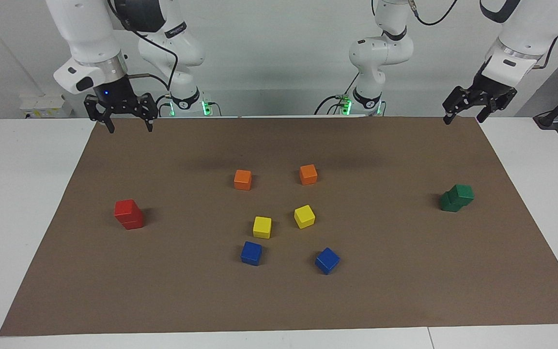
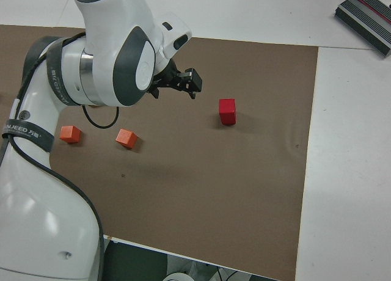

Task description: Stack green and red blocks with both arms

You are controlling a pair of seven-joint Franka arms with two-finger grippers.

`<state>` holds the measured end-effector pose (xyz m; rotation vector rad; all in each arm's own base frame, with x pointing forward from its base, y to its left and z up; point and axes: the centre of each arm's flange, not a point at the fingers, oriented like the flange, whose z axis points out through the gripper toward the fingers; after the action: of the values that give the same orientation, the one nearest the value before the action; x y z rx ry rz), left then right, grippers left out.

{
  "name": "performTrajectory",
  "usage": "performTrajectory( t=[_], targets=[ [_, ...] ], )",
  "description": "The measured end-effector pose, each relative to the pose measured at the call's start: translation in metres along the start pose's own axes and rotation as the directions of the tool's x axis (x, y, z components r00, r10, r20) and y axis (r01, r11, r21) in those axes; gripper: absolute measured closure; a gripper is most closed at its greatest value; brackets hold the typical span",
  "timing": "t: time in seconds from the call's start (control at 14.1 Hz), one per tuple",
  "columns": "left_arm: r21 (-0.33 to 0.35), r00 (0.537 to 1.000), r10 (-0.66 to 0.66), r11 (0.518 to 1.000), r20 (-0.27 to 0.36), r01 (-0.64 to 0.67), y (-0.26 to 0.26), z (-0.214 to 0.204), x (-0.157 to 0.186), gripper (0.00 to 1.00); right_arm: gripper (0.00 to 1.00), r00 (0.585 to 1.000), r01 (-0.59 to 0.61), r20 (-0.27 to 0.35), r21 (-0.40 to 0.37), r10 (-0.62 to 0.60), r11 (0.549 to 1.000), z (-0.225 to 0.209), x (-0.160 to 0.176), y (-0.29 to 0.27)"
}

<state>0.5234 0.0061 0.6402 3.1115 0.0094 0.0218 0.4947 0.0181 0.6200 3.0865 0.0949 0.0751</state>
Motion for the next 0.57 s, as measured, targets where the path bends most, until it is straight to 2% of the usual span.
performTrajectory(
  t=[0.21, 0.43, 0.5, 0.57],
  targets=[
    [0.000, 1.000, 0.000, 1.000, 0.000, 0.000, 0.000, 0.000, 0.000, 0.00, 0.00, 1.000, -0.003, 0.026, -0.002, 0.004, 1.000, -0.012, -0.011, 0.000],
    [0.000, 1.000, 0.000, 1.000, 0.000, 0.000, 0.000, 0.000, 0.000, 0.00, 0.00, 0.999, -0.015, 0.033, 0.013, 0.014, 1.000, -0.009, -0.007, 0.005],
    [0.000, 1.000, 0.000, 1.000, 0.000, 0.000, 0.000, 0.000, 0.000, 0.00, 0.07, 0.999, -0.021, 0.040, 0.020, 0.020, 1.000, -0.005, -0.002, 0.008],
    [0.000, 1.000, 0.000, 1.000, 0.000, 0.000, 0.000, 0.000, 0.000, 0.00, 0.10, 0.999, -0.026, 0.048, 0.027, 0.024, 0.999, 0.000, 0.004, 0.012]
  ],
)
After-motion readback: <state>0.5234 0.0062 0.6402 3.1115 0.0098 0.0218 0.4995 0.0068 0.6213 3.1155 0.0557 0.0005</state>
